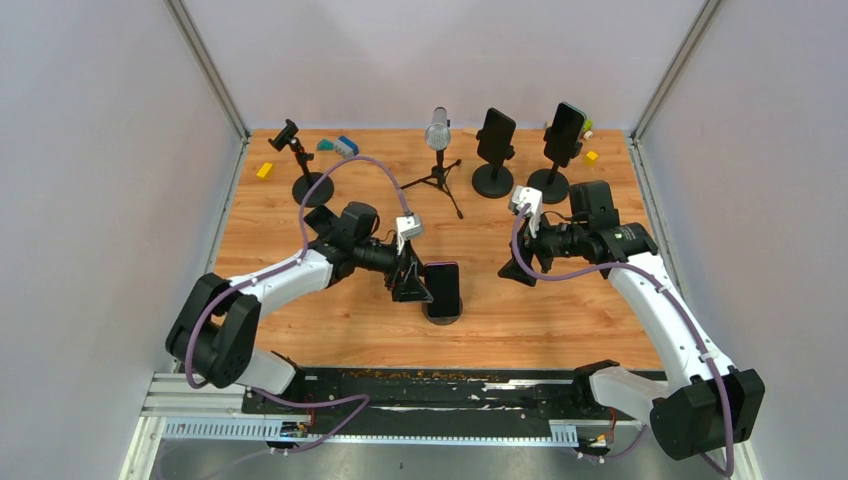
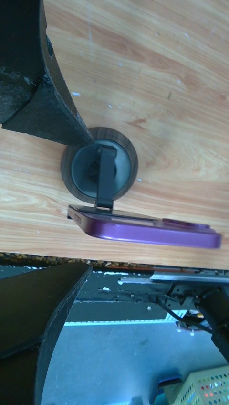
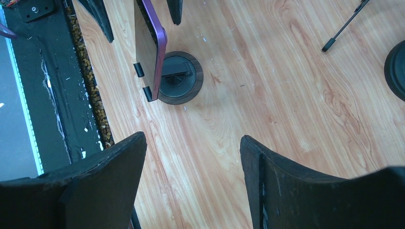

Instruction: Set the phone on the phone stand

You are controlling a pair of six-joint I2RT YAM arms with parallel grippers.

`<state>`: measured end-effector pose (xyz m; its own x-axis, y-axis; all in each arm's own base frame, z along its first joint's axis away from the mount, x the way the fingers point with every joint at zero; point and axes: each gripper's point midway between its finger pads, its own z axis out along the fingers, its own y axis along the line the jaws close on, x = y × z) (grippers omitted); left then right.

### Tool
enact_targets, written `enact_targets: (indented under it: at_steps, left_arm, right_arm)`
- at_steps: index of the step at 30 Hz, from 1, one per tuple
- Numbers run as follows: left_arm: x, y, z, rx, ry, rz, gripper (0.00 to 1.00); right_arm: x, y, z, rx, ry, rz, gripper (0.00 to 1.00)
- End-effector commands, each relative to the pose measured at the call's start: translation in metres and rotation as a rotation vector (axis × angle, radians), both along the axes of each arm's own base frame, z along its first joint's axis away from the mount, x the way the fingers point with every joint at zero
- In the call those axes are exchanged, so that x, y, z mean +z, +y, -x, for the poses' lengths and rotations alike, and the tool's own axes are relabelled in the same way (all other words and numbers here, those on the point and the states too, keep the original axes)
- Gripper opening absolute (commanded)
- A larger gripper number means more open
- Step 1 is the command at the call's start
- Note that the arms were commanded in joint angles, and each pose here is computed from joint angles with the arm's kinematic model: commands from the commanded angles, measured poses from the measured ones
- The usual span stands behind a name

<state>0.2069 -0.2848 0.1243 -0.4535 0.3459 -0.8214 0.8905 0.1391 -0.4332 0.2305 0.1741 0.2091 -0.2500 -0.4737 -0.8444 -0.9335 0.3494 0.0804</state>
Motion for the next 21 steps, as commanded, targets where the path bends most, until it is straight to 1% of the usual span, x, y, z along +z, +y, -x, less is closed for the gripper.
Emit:
enact_targets:
  at_steps: [1, 4, 8, 17, 19, 21]
  left_arm:
    - [0.025, -0.024, 0.001, -0.075, -0.051, 0.098, 0.95]
    - [0.019, -0.032, 0.007, -0.102, -0.043, 0.088, 0.92]
    - [0.015, -0.039, 0.009, -0.127, -0.016, 0.078, 0.78]
    - [0.011, -0.041, 0.011, -0.147, -0.011, 0.053, 0.55]
    - [0.007, -0.039, 0.013, -0.152, 0.002, 0.038, 0.48]
    - [0.004, -0.038, 0.014, -0.157, 0.012, 0.024, 0.45]
  right_arm:
    - [0.01, 0.005, -0.003, 0.023, -0.048, -0.043, 0.73]
    - [0.008, 0.005, -0.004, 0.024, -0.041, -0.04, 0.73]
    - [0.006, 0.005, -0.002, 0.026, -0.037, -0.041, 0.73]
    - [0.004, 0.005, 0.0, 0.032, -0.029, -0.045, 0.73]
    - [0.003, 0.005, 0.0, 0.031, -0.025, -0.044, 0.73]
    - [0.003, 0.005, 0.001, 0.033, -0.027, -0.044, 0.73]
